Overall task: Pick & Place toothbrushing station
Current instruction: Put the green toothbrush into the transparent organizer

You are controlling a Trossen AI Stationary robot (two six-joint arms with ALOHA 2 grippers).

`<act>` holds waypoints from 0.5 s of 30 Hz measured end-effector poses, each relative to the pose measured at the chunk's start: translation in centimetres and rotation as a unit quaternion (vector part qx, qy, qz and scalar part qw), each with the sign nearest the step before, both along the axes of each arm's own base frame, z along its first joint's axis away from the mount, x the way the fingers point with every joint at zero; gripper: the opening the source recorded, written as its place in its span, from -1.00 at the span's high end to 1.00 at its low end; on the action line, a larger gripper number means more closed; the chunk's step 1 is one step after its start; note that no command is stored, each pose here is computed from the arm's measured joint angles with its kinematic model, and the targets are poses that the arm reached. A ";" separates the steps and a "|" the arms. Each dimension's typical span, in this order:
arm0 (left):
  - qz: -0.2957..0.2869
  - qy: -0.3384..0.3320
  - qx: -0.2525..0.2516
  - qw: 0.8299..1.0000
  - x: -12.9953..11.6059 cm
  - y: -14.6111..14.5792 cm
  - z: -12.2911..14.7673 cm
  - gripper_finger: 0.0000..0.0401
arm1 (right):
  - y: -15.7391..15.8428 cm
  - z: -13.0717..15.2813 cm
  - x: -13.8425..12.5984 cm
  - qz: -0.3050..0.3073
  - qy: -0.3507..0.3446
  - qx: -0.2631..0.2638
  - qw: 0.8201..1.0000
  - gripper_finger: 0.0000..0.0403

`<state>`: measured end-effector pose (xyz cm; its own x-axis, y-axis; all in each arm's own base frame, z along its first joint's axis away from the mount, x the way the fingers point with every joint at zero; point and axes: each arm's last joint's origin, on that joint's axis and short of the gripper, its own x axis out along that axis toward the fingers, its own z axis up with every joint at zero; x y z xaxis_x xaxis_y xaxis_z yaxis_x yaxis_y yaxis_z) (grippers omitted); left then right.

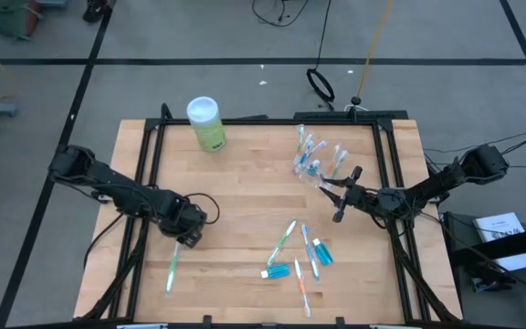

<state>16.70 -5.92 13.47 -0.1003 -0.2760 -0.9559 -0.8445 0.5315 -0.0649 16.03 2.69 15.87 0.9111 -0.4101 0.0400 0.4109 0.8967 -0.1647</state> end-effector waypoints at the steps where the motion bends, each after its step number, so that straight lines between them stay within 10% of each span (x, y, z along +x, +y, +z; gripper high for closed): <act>1: -0.001 0.004 -0.007 1.000 0.1 0.0 -0.1 0.12 | 0.0 0.0 0.0 0.000 0.000 0.000 1.000 0.42; 15: 0.033 0.022 -0.085 0.996 0.9 1.1 0.3 0.12 | 0.0 0.0 0.0 0.000 -0.001 0.001 1.000 0.42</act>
<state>17.61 -4.85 13.81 -0.1166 -0.4406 -0.8901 -0.8816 0.4587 -0.1116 16.02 2.69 15.88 0.9111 -0.4102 0.0406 0.4111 0.8970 -0.1628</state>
